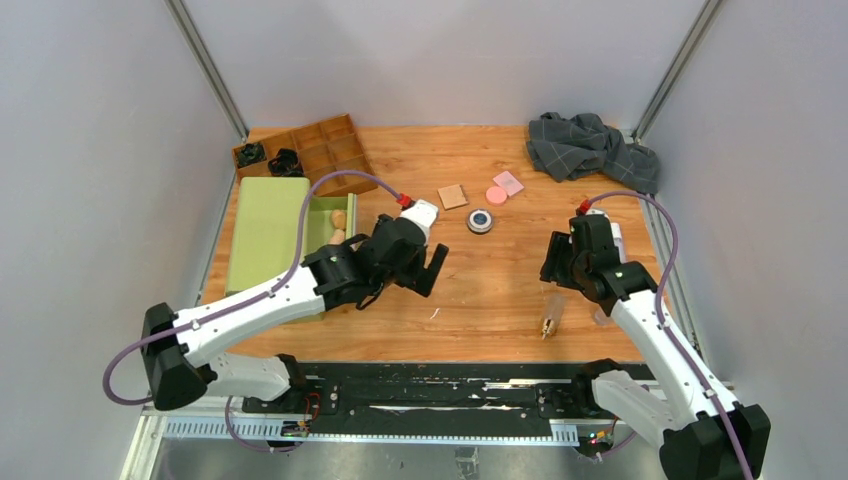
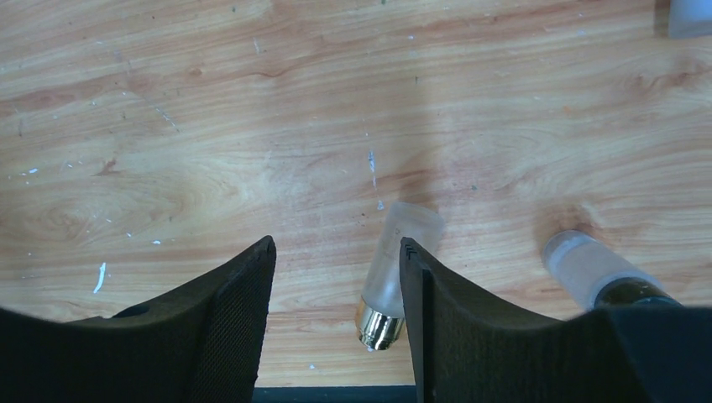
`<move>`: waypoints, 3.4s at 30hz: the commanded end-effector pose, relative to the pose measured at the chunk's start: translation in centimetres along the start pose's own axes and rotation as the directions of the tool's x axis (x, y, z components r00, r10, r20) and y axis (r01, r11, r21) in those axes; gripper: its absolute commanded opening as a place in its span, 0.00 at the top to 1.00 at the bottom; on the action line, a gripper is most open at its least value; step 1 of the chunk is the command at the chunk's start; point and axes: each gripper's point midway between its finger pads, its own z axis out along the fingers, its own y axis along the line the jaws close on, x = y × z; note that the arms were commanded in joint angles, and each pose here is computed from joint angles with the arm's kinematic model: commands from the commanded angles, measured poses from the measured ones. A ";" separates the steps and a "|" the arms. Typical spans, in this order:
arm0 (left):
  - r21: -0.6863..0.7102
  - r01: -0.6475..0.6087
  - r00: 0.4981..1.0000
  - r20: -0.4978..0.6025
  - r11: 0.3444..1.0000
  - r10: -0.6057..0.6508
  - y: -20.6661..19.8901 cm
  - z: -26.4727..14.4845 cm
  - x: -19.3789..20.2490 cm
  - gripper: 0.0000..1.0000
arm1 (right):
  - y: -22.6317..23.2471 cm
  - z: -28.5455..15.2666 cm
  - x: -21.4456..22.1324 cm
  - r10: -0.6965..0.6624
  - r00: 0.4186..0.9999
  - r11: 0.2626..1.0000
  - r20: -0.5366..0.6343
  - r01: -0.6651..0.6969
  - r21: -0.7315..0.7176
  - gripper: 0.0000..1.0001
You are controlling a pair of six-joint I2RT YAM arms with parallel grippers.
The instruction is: Organize the makeup
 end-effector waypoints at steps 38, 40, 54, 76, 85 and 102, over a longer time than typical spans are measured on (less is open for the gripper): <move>-0.129 0.390 0.912 0.192 0.912 -0.363 7.0 -7.1 -3.7 0.02 | 14.9 21.5 -5.6 -0.346 0.900 0.938 -0.267 0.333 -0.094 0.15; -0.126 0.391 0.911 0.196 0.912 -0.363 7.1 -7.3 -3.4 0.02 | 15.1 21.8 -5.0 -0.356 0.891 0.935 -0.282 0.344 -0.093 0.20; -0.178 0.393 0.912 0.199 0.902 -0.358 8.2 -7.0 -2.2 0.02 | 21.9 13.9 2.9 -0.501 0.824 0.857 -0.264 0.431 -0.282 0.57; -0.165 -0.011 0.978 -0.207 0.986 -0.024 -3.3 3.7 2.3 0.02 | 2.8 1.9 -3.0 -0.144 0.985 0.988 -0.097 0.138 -0.062 0.16; -0.190 -0.030 0.955 -0.295 0.981 -0.028 -6.3 11.7 5.5 0.02 | 0.9 -1.0 -3.3 -0.109 0.994 0.994 -0.001 0.108 -0.033 0.16; -0.205 0.094 0.909 -0.382 0.974 -0.168 -3.5 16.6 9.9 0.13 | 1.2 -1.8 -2.4 -0.114 0.993 0.992 -0.035 0.111 -0.066 0.17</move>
